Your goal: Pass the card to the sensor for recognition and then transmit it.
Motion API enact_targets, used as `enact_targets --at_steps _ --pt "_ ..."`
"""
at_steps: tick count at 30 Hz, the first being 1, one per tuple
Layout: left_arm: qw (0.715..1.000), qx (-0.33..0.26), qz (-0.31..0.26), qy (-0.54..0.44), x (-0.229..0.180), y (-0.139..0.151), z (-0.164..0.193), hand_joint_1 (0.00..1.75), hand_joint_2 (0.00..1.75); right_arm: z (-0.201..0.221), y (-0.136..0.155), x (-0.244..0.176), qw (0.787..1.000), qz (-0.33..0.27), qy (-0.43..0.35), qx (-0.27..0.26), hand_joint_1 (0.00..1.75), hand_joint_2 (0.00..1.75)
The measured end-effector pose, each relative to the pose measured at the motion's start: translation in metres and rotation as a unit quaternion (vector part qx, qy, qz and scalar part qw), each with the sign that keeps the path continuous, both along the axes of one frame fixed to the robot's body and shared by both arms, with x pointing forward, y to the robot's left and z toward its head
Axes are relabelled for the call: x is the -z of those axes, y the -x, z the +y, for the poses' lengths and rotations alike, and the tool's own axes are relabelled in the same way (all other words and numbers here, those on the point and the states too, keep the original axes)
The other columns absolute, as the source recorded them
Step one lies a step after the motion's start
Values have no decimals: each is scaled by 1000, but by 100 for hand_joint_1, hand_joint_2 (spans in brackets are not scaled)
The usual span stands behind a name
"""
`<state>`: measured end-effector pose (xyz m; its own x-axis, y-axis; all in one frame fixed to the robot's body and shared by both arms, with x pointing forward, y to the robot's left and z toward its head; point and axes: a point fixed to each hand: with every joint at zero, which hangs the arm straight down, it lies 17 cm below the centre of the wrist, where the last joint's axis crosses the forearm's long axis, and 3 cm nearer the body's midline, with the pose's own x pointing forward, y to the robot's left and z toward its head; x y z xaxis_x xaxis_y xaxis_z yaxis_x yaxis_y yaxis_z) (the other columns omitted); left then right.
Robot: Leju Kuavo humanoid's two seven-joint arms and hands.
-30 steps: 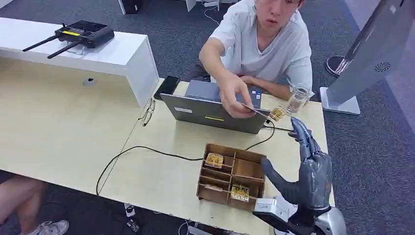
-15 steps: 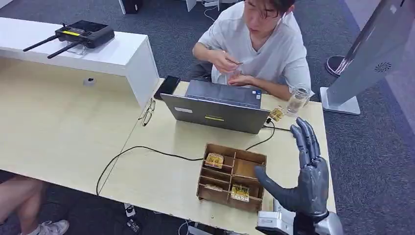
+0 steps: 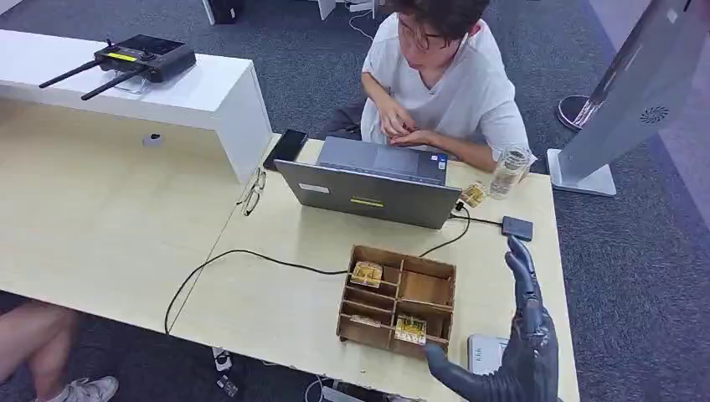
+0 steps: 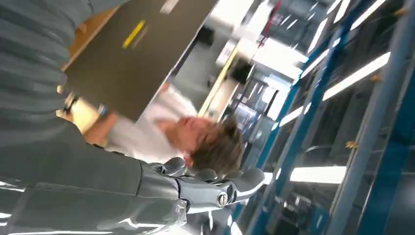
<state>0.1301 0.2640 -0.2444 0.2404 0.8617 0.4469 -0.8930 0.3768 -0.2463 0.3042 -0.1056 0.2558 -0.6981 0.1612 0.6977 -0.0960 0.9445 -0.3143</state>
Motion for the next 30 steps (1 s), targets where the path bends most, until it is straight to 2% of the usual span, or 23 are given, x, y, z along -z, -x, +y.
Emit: enact_targets --at_steps 5,16,30 --pt "1000 -5 -1 1 0 0 -1 0 0 2 15 0 999 10 -30 -35 0 0" --pt "1000 -22 2 7 0 4 -3 0 0 -4 29 8 995 43 -77 -56 0 0" --pt "1000 -24 3 12 1 5 -6 0 0 -10 34 16 995 50 -80 -35 0 0"
